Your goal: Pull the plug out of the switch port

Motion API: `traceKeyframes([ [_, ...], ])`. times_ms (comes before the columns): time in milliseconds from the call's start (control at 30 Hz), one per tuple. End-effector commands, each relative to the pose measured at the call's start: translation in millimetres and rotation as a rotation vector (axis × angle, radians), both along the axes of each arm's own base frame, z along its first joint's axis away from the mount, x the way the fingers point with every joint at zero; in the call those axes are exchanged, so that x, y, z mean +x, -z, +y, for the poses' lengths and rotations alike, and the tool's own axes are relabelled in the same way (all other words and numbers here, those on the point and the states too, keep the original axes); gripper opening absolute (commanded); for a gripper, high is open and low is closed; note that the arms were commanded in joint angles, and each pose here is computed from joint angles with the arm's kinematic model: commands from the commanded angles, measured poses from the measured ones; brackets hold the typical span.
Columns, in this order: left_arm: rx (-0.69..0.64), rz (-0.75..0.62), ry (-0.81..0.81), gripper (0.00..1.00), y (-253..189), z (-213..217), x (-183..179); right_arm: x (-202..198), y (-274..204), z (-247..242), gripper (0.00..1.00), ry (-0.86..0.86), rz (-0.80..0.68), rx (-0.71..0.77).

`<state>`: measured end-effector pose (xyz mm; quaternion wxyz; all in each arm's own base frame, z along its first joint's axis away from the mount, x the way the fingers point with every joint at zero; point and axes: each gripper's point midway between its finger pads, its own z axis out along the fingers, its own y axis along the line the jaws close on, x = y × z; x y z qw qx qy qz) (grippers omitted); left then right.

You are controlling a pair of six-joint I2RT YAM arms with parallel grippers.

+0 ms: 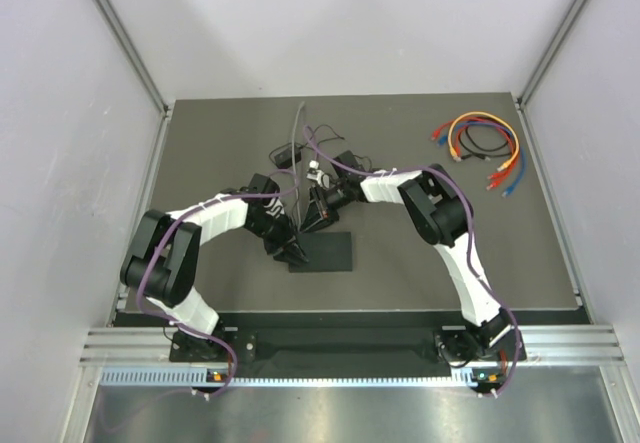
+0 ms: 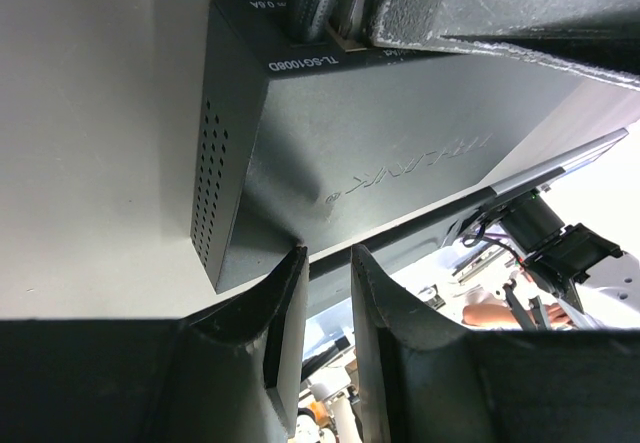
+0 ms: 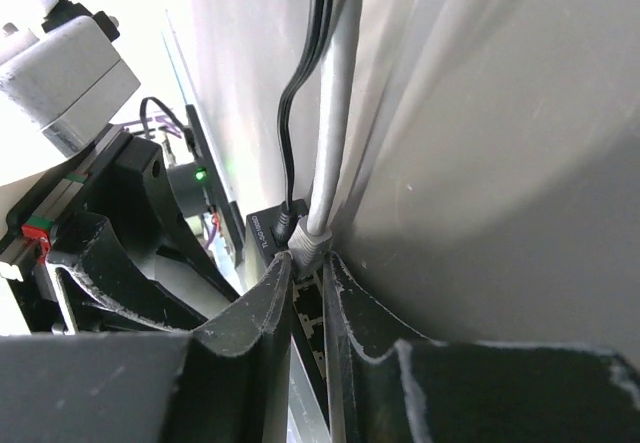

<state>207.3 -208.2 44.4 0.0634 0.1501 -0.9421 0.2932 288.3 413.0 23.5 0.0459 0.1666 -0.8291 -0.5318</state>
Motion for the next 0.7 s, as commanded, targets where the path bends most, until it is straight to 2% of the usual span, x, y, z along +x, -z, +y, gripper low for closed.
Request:
traceKeyframes([
  [0,0.084,-0.017,0.016,0.30,16.9,12.5,0.6,-4.1,31.7,-2.3,0.13,0.011,-0.007,-0.073],
  [33,0.084,-0.019,0.016,0.30,16.6,12.1,1.5,-4.2,33.4,-4.0,0.12,0.008,-0.008,-0.090],
  [100,0.084,-0.017,0.016,0.30,16.6,12.1,1.6,-3.0,39.0,-6.5,0.01,0.014,-0.011,-0.123],
  [133,0.086,-0.016,0.014,0.30,16.9,12.5,2.4,-1.8,41.7,-8.3,0.00,0.023,-0.012,-0.138],
  [267,0.118,0.008,0.013,0.30,22.0,16.9,-0.6,17.5,30.9,-4.3,0.00,0.146,-0.062,-0.153],
  [333,0.144,0.036,0.010,0.30,25.9,20.8,-5.9,33.0,9.4,2.0,0.00,0.239,-0.134,-0.075],
  [367,0.153,0.056,0.009,0.30,29.3,23.0,-10.0,33.0,13.7,-2.3,0.00,0.329,-0.068,-0.088],
  [433,0.166,0.080,0.011,0.29,33.3,24.9,-15.9,46.8,-2.9,5.4,0.00,0.397,-0.081,-0.011],
  [467,0.170,0.097,0.010,0.29,36.5,25.9,-20.5,47.1,-2.6,7.8,0.00,0.434,-0.013,-0.002],
  [567,0.164,0.102,0.001,0.29,37.8,25.7,-23.1,53.8,-5.0,13.4,0.00,0.460,0.023,0.010],
  [600,0.167,0.100,0.001,0.29,37.3,25.7,-23.2,55.9,-1.9,12.5,0.00,0.454,0.005,-0.018],
  [633,0.167,0.098,0.001,0.29,36.8,26.0,-23.1,53.4,12.9,1.7,0.00,0.469,0.006,-0.143],
  [667,0.170,0.096,0.000,0.29,36.5,26.5,-22.3,65.6,6.1,0.7,0.00,0.429,-0.129,-0.172],
])
